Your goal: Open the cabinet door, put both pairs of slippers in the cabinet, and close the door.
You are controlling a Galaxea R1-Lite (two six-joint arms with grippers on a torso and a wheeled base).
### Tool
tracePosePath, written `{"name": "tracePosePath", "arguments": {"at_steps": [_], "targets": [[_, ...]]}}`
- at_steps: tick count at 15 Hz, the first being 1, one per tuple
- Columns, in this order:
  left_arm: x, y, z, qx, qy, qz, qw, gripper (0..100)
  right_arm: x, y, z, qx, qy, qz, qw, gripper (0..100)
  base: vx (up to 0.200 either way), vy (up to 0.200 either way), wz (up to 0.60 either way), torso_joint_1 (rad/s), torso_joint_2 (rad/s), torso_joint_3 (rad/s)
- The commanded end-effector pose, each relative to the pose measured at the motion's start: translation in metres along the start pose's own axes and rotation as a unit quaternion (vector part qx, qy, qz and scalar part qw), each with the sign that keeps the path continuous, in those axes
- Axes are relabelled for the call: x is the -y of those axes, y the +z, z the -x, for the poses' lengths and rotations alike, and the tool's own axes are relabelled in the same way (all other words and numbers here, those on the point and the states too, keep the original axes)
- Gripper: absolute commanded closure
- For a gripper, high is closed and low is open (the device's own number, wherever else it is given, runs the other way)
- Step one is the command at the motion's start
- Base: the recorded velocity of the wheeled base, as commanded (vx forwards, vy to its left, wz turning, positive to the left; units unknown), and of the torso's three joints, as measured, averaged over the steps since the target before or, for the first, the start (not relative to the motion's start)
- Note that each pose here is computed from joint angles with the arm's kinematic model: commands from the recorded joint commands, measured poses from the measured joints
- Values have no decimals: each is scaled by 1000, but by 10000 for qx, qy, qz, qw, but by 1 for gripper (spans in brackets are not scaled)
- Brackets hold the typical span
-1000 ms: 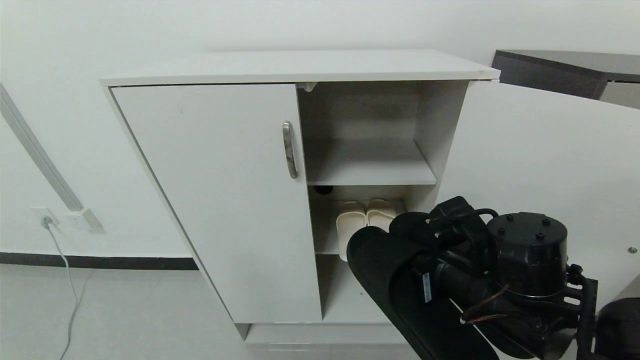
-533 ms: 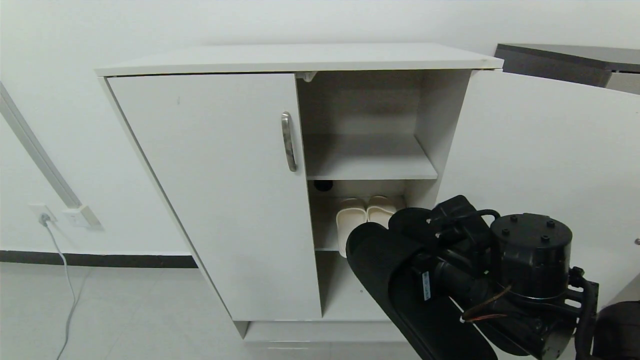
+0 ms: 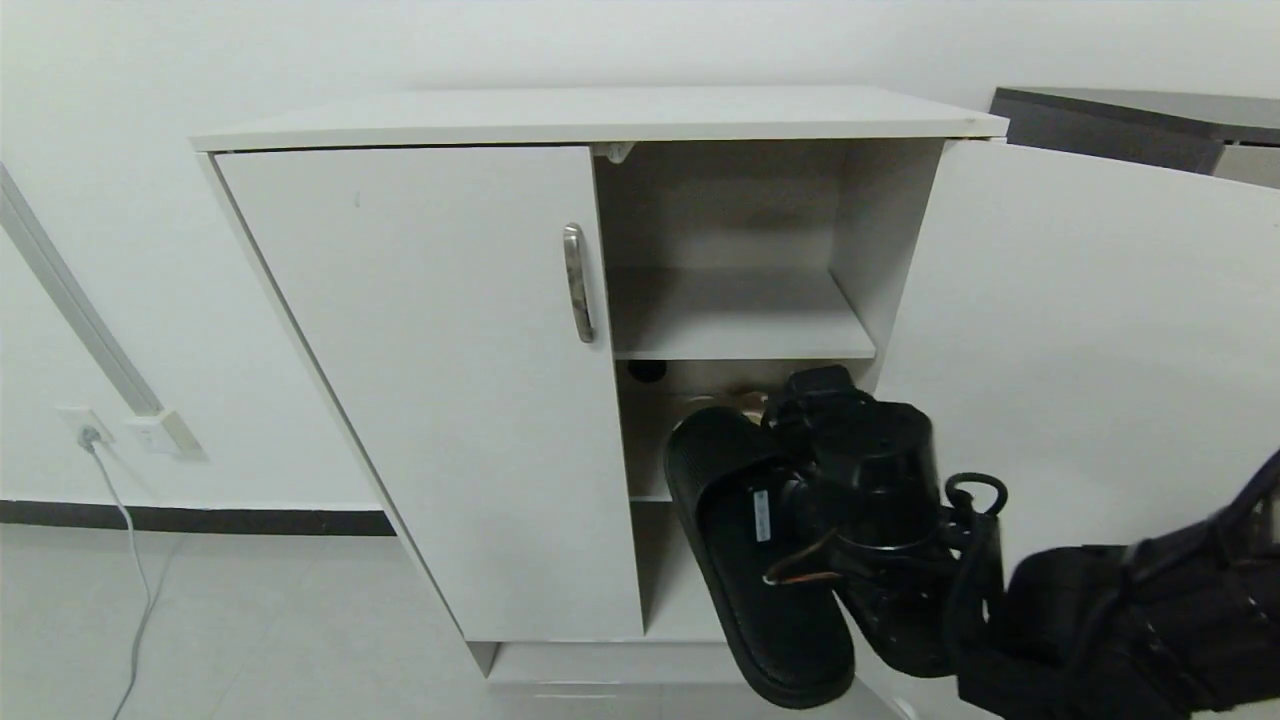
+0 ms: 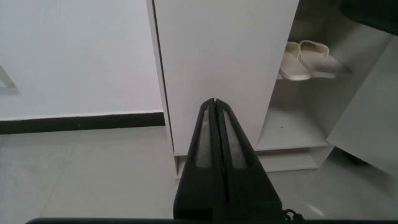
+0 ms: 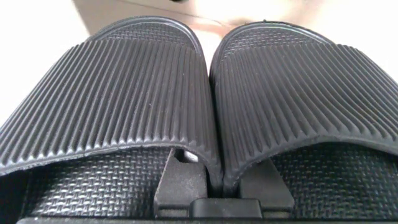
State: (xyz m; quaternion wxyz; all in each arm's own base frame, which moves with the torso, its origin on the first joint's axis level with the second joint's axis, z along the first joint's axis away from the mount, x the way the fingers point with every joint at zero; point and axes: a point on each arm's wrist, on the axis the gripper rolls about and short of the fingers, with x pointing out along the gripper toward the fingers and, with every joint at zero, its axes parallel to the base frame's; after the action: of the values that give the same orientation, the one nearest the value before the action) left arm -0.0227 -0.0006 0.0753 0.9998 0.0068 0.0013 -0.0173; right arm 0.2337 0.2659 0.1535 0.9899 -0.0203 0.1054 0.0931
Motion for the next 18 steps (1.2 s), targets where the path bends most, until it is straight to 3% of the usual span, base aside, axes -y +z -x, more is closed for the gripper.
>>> {"name": "tracePosePath", "arguments": {"at_steps": [1, 5, 8, 12, 18], "targets": [[0, 0, 0, -1, -3, -1, 10000, 100, -29, 17, -17, -88, -610, -336, 9975, 100, 0, 0, 0, 0, 0, 0], [0, 0, 0, -1, -3, -16, 10000, 100, -28, 58, -10, -86, -830, -324, 9960, 100, 0, 0, 0, 0, 0, 0], [0, 0, 0, -1, -3, -9, 10000, 100, -28, 74, -8, -103, -848, -303, 9959, 100, 0, 0, 0, 0, 0, 0], [0, 0, 0, 6, 5, -9, 10000, 100, -27, 84, -11, -29, -856, -213, 9961, 100, 0, 0, 0, 0, 0, 0], [0, 0, 0, -9, -3, -8, 10000, 100, -28, 77, -19, -97, -892, -181, 9958, 100, 33, 0, 0, 1, 0, 0]]}}
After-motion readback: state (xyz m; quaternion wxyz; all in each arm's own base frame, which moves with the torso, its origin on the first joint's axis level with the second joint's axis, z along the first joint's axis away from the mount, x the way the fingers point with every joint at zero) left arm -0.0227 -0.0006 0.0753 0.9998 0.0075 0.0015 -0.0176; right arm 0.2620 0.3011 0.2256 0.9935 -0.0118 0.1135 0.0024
